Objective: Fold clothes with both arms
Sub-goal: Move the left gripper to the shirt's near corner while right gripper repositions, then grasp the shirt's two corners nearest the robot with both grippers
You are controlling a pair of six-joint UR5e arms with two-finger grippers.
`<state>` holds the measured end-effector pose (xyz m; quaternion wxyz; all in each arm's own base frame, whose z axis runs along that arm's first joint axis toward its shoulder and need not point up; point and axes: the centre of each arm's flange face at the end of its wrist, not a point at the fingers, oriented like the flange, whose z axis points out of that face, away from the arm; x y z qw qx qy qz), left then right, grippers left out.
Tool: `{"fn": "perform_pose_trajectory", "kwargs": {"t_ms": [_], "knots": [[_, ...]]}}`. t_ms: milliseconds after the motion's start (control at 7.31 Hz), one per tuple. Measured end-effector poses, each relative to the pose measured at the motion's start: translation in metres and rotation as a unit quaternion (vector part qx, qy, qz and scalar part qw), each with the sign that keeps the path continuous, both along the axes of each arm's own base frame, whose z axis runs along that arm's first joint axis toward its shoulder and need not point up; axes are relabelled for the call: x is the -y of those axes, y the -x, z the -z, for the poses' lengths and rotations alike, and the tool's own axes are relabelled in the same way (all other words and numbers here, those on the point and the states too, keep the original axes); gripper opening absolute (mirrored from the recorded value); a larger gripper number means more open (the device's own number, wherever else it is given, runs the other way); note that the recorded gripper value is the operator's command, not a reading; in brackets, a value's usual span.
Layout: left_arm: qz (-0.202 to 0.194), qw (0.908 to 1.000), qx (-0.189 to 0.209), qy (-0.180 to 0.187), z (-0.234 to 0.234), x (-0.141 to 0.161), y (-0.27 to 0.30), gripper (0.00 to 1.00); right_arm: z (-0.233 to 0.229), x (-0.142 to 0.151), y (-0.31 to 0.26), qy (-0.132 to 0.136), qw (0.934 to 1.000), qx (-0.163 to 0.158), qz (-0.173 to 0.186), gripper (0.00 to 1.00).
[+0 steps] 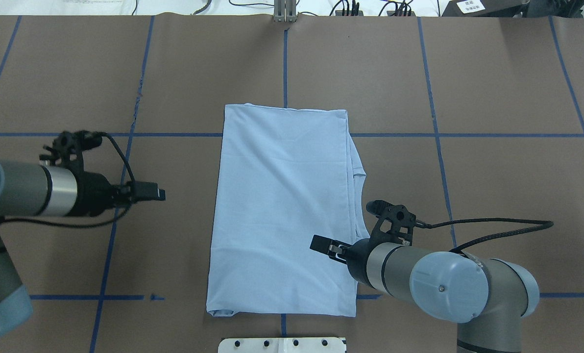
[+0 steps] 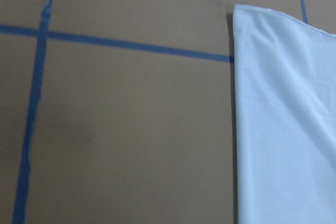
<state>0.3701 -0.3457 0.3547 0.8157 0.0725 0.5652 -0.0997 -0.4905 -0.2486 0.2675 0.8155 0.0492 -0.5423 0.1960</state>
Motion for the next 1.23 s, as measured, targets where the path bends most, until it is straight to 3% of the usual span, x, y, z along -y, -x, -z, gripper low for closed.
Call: {"fn": "perform_pose_trajectory", "kwargs": {"t_ms": [274,548,1095,1232], "knots": [[0.039,0.9960,-0.026,0.077,0.012,-0.075,-0.056,0.73,-0.007,0.001,-0.002,-0.002,0.9999,0.009,-0.008,1.00],[0.052,0.9904,-0.032,0.124,0.021,-0.118,-0.094,0.72,-0.007,0.002,-0.002,-0.003,0.9999,0.010,-0.012,1.00],[0.040,0.9855,0.000,0.165,0.030,-0.156,-0.150,0.71,-0.009,0.002,0.000,-0.002,0.9999,0.007,-0.013,1.00],[0.036,0.9853,0.002,0.167,0.030,-0.160,-0.153,0.64,-0.008,0.002,0.000,-0.003,0.9999,0.008,-0.014,1.00]]}}
